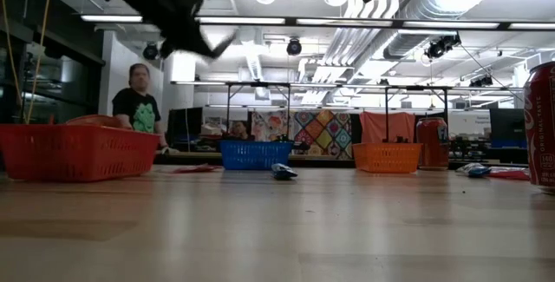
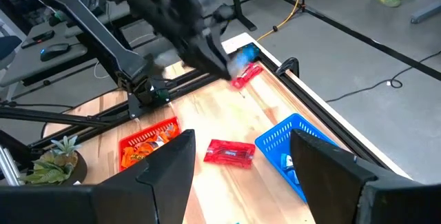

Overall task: Sort candy
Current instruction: Put the white candy pack into the blue basket

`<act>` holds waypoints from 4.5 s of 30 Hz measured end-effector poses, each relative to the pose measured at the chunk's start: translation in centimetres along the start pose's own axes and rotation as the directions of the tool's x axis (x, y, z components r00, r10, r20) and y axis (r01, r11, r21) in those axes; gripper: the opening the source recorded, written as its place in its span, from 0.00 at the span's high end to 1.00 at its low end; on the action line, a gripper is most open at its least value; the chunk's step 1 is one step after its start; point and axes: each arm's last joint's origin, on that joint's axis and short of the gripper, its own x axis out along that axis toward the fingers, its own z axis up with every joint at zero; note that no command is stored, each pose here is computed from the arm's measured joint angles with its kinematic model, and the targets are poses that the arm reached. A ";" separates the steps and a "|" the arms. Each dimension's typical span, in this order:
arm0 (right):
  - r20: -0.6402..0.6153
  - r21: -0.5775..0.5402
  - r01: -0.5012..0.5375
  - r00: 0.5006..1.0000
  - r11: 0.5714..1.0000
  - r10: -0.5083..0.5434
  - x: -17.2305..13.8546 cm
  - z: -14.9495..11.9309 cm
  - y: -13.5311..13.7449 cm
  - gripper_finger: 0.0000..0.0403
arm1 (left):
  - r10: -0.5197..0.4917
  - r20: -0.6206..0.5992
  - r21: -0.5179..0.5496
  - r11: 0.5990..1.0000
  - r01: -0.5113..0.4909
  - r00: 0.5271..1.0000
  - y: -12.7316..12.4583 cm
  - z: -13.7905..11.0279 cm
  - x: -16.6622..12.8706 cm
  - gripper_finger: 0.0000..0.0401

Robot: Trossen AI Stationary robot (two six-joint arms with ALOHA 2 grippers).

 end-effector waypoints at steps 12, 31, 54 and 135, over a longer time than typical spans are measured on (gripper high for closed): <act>0.004 -0.017 0.015 1.000 1.000 -0.015 0.0 0.0 0.0 0.42 | -0.024 0.214 0.052 0.999 0.013 0.977 -1.1 3.9 1.9 0.99; 0.011 -0.015 0.043 0.999 0.999 -0.043 0.0 0.0 -0.1 0.42 | 0.194 -0.559 0.304 0.953 -0.019 0.806 1.6 2.8 16.1 0.99; 0.007 0.004 0.043 0.999 0.999 -0.043 0.0 0.0 -0.1 0.42 | 0.268 -0.651 0.295 0.951 -0.088 0.710 1.2 -1.8 21.2 0.73; -0.709 0.351 0.538 0.687 0.766 -0.157 21.1 -21.3 5.4 0.42 | 0.050 0.479 -0.071 0.997 -0.019 0.876 -2.0 -0.3 -8.9 0.44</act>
